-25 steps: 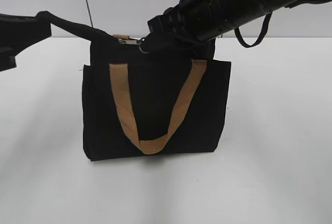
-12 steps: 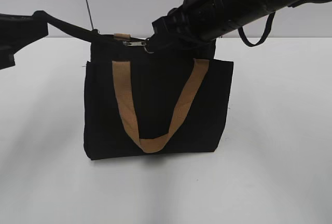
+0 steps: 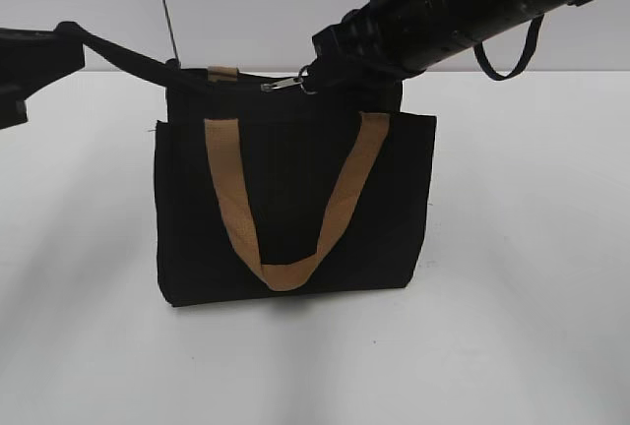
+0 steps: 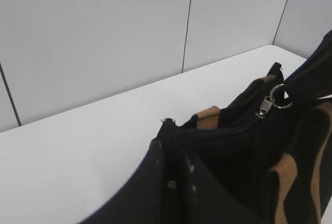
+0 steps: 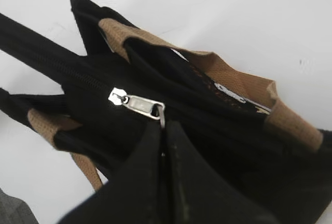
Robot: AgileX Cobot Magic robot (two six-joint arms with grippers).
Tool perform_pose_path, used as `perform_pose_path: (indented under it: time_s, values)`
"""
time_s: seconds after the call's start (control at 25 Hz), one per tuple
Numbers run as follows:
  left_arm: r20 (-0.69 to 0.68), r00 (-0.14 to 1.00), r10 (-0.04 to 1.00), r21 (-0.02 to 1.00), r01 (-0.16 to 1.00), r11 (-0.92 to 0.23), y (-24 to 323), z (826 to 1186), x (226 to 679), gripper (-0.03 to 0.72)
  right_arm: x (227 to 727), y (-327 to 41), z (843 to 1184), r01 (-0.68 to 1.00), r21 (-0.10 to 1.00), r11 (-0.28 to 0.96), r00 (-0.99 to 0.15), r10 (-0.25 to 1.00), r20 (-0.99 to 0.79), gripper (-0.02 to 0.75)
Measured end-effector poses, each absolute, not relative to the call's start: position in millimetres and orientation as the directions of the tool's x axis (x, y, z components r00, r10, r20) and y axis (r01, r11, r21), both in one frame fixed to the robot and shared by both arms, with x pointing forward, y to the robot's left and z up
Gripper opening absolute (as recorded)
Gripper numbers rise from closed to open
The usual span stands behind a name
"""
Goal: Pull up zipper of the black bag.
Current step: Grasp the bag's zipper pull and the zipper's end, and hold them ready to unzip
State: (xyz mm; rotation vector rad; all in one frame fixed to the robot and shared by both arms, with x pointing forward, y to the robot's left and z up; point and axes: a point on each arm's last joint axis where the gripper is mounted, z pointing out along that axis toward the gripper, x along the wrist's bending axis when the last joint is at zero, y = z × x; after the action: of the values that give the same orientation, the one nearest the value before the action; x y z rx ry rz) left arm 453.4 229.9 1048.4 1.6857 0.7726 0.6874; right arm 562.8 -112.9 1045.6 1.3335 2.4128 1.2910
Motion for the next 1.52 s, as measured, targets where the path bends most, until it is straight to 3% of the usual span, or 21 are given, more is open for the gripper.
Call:
perform_pose_path:
  time_s: [0.72,1.16,1.52]
  values:
    - [0.056,0.607,0.792,0.971,0.153,-0.186,231.0,1047.8,454.1,0.02,560.5,-123.2,1047.4,0.654,0.689,0.313,-0.59,0.781,0.205,-0.001]
    - [0.056,0.607,0.793,0.97,0.154,-0.186,231.1,1047.7,454.1,0.02,567.6,-169.9,1066.1,0.697,0.686,0.207,-0.48,0.846,0.232,-0.001]
    - [0.055,0.61,0.791,0.971,0.152,-0.185,230.8,1047.9,454.0,0.02,567.1,-173.0,1065.4,0.711,0.672,0.207,-0.475,0.846,0.242,-0.001]
